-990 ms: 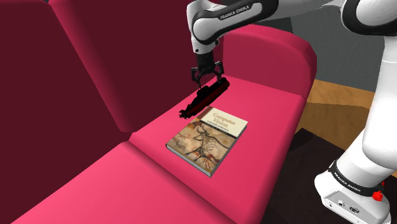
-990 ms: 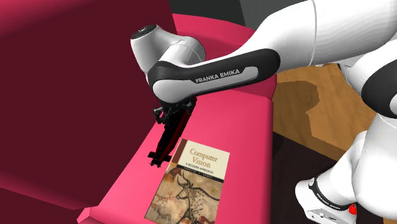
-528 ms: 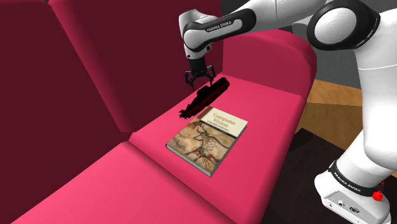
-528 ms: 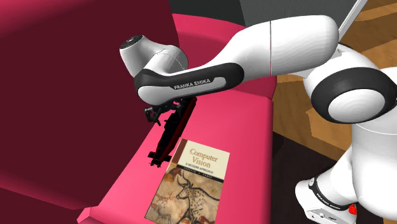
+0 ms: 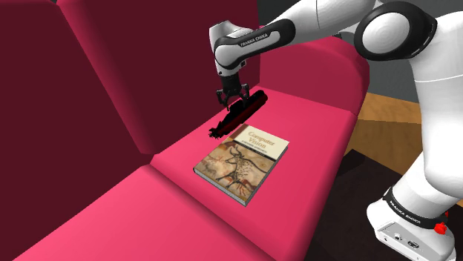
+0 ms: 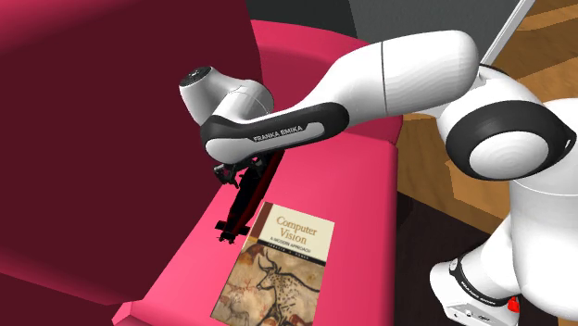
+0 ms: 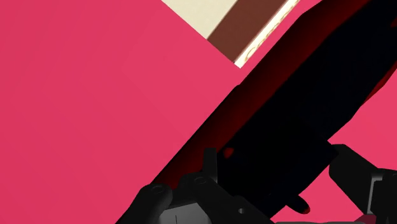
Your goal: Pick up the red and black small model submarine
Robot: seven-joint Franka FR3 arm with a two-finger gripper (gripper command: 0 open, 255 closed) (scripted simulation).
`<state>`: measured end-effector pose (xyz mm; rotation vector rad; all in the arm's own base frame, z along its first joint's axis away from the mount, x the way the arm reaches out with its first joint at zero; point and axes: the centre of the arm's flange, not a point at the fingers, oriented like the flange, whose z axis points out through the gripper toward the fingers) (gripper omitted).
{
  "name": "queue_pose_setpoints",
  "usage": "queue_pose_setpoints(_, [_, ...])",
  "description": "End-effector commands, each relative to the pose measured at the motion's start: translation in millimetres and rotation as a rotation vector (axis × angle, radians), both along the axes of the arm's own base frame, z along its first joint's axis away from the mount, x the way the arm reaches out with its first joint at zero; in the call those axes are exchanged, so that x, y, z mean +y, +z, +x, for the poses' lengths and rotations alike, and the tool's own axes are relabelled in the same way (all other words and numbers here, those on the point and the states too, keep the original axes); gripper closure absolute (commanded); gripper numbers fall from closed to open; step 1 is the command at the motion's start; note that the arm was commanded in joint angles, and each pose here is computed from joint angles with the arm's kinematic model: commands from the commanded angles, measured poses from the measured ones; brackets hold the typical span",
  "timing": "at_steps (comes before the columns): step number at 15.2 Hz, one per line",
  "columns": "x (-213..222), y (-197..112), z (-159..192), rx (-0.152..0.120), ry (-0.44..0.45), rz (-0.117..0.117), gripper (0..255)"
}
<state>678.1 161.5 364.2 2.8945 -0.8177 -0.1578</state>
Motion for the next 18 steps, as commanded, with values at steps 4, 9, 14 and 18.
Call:
queue_pose_setpoints(4, [-0.1, -0.3, 0.2, -0.001, 0.000, 0.000, 255])
queue_pose_setpoints(9, [0.0, 4.8, -0.3, -0.001, 0.000, 0.000, 255])
queue_pose_setpoints(14, [0.0, 31.2, -0.3, -0.001, 0.000, 0.000, 255])
queue_pose_setpoints(18, [0.0, 52.3, -0.3, -0.001, 0.000, 0.000, 255])
